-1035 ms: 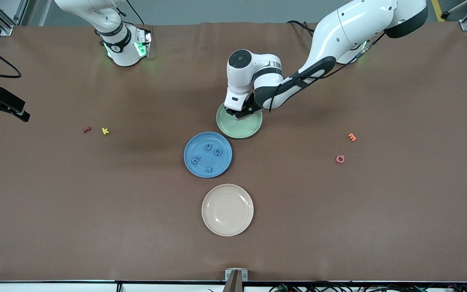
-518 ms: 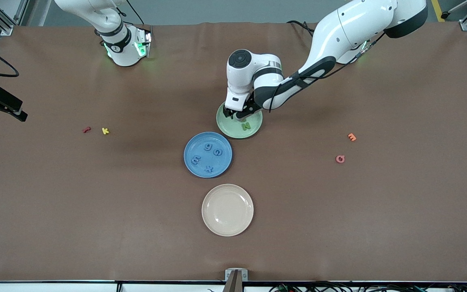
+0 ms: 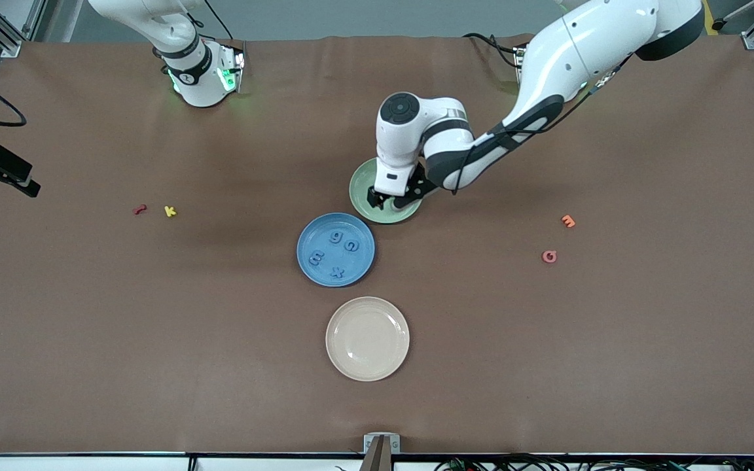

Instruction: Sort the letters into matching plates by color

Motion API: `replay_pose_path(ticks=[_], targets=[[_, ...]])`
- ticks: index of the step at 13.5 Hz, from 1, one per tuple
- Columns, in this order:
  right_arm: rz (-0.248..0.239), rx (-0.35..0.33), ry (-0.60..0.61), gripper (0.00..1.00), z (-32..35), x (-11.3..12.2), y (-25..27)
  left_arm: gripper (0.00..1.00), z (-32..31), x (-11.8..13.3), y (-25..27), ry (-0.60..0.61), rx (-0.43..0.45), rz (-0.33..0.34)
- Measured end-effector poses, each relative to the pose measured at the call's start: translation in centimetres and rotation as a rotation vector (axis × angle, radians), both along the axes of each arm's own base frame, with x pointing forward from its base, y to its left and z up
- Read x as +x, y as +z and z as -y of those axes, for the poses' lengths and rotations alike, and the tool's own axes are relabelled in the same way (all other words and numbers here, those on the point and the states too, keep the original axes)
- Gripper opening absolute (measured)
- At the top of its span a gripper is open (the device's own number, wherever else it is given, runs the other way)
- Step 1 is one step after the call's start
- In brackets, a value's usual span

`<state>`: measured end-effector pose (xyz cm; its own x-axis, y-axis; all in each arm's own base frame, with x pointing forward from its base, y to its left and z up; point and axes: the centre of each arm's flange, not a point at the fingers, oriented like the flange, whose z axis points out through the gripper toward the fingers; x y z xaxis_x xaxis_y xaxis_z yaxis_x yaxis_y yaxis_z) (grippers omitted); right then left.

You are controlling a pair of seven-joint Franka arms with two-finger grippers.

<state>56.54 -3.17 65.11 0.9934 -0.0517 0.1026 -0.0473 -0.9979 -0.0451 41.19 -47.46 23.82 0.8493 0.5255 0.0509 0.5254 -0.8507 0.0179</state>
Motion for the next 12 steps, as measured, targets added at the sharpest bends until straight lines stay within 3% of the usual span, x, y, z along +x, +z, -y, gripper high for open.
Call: replay_pose_path(ticks=[3, 7, 12], targets=[[0.0, 0.002, 0.014, 1.0, -0.7, 0.0, 0.0, 1.0, -5.3, 7.0, 4.2, -0.027, 0.057, 0.013], [0.0, 0.002, 0.02, 1.0, -1.1, 0.1, 0.0, 1.0, -17.0, 16.2, 10.3, -0.092, 0.101, -0.001], [0.001, 0.002, 0.022, 1.0, -1.2, 0.1, 0.0, 1.0, -28.0, 23.0, 16.6, -0.208, 0.16, -0.039]])
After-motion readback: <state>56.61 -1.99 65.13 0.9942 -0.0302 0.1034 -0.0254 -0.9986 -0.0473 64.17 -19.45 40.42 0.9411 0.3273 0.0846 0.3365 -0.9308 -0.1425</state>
